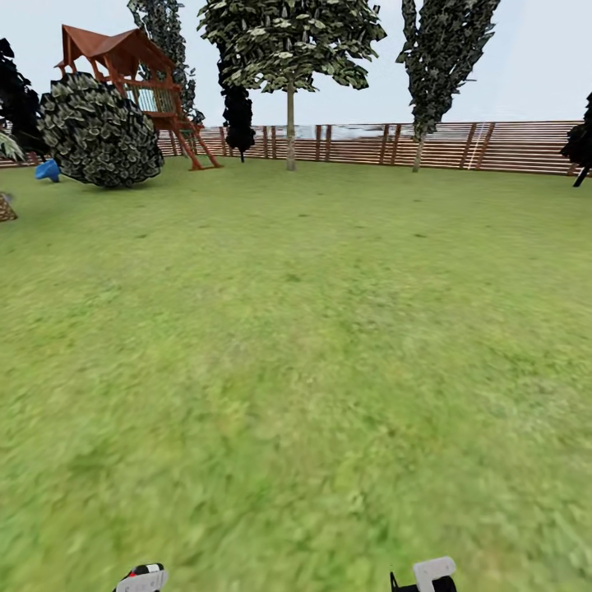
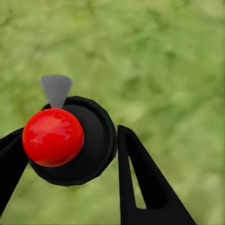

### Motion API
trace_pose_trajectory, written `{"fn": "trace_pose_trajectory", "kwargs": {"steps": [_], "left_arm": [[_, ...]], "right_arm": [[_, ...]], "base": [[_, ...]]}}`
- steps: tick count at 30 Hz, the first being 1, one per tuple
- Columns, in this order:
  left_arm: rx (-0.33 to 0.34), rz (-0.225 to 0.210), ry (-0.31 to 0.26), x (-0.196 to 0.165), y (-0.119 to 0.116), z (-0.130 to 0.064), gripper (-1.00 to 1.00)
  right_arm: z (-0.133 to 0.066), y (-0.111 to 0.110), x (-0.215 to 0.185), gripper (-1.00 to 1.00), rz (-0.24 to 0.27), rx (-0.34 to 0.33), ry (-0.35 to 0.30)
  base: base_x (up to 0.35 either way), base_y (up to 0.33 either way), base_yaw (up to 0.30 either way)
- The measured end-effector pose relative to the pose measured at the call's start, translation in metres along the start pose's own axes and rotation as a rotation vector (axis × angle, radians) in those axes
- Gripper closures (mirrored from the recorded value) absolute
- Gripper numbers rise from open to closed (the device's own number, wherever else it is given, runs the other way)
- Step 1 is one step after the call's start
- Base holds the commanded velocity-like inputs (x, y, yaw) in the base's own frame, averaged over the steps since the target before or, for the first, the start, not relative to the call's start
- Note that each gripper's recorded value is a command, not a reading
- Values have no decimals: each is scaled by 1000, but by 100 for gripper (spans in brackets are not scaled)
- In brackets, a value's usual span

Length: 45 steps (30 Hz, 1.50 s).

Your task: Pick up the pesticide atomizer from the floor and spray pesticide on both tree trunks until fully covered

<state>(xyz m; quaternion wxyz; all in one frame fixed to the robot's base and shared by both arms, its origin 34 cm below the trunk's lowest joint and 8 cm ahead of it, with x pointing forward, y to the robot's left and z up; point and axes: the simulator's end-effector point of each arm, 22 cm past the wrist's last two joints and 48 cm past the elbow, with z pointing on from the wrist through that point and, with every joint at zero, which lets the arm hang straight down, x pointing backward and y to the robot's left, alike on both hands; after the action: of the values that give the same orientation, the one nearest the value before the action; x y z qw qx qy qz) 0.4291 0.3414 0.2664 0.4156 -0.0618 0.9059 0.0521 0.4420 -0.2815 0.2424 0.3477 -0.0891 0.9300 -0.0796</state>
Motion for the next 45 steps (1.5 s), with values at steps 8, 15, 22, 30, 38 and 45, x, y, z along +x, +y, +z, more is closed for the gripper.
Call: {"fn": "trace_pose_trajectory", "kwargs": {"steps": [8, 15, 22, 30, 38, 45], "left_arm": [[0, 0, 0, 0, 0, 0, 100], [1, -1, 0, 0, -1, 0, 100], [1, -1, -1, 0, -1, 0, 100], [2, -2, -1, 0, -2, 0, 100], [-2, -1, -3, 0, 1, 0, 100], [-2, 0, -1, 0, 1, -1, 100]], "right_arm": [[0, 0, 0, -100, 0, 0, 0], [0, 0, 1, -100, 0, 0, 1], [0, 0, 1, -100, 0, 0, 2], [0, 0, 1, -100, 0, 0, 2], [0, 0, 1, -100, 0, 0, 2], [-1, 0, 2, -100, 0, -1, 2]], "base": [[337, 0, 0], [338, 0, 0], [338, 0, 0], [338, 0, 0], [338, 0, 0], [338, 0, 0]]}}
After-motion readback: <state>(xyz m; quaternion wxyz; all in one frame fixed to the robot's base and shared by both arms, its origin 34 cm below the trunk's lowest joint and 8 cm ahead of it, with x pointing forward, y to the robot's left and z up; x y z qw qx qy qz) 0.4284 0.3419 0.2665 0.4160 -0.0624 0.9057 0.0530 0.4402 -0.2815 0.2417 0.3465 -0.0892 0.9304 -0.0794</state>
